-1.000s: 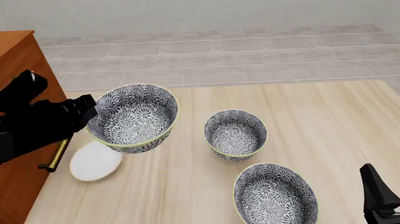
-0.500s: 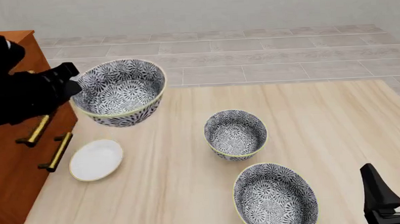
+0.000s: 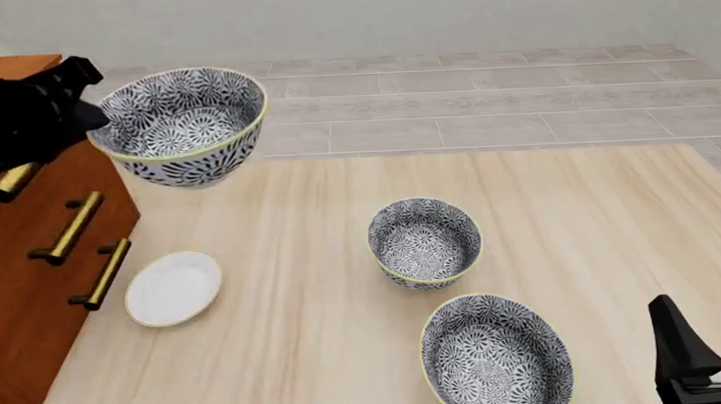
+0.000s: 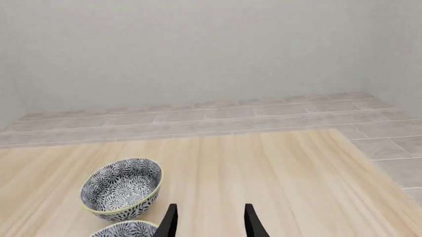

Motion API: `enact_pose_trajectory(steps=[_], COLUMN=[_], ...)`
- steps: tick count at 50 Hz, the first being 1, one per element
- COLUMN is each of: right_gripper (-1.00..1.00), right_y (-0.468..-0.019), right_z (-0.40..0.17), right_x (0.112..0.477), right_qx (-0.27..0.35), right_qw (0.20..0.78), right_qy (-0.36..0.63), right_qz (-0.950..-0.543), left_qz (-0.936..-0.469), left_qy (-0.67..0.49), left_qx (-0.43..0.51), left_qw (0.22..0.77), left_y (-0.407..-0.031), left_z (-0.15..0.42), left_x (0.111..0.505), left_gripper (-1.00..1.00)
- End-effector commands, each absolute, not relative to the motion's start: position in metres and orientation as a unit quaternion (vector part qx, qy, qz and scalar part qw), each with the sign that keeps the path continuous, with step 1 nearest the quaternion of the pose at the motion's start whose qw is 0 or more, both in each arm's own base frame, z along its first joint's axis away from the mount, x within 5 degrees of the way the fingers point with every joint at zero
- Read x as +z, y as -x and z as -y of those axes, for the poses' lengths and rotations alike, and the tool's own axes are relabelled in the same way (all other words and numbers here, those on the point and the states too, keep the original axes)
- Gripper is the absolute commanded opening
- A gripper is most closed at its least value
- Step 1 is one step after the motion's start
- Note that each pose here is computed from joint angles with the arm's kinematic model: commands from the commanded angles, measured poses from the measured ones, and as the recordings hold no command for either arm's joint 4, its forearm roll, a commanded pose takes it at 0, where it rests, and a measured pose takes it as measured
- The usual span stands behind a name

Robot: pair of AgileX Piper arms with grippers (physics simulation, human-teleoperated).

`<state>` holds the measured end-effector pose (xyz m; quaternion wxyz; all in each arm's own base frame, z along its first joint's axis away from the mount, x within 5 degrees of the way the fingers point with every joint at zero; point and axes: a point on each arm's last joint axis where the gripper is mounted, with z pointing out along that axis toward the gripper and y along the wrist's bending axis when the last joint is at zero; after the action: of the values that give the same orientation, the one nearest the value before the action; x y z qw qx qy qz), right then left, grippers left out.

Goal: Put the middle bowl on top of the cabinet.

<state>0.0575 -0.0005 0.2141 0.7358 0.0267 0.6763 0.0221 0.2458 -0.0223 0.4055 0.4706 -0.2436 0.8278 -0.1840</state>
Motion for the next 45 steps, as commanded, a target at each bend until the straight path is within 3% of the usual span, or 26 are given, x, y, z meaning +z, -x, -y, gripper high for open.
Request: enact_pose_trajectory(steps=[1,45], right_gripper=[1.00,1.00], right_y=[-0.058,-0.059], right_z=[0.000,0.001], right_x=[0.214,0.214], right_qx=[0.022,0.024], right_qw=[0.735,0.734], right_qy=[-0.026,-0.028], right_qz=[-0.677,-0.678], left_qz=[-0.820,-0.767], left_qy=[0.271,0.370], left_qx=[-0.184,-0.134], left_qw=[0.469,0.508], left_y=[-0.251,-0.256], left_z=[0.014,-0.050], left_x=[0.415,0.471], left_gripper=[-1.00,-1.00])
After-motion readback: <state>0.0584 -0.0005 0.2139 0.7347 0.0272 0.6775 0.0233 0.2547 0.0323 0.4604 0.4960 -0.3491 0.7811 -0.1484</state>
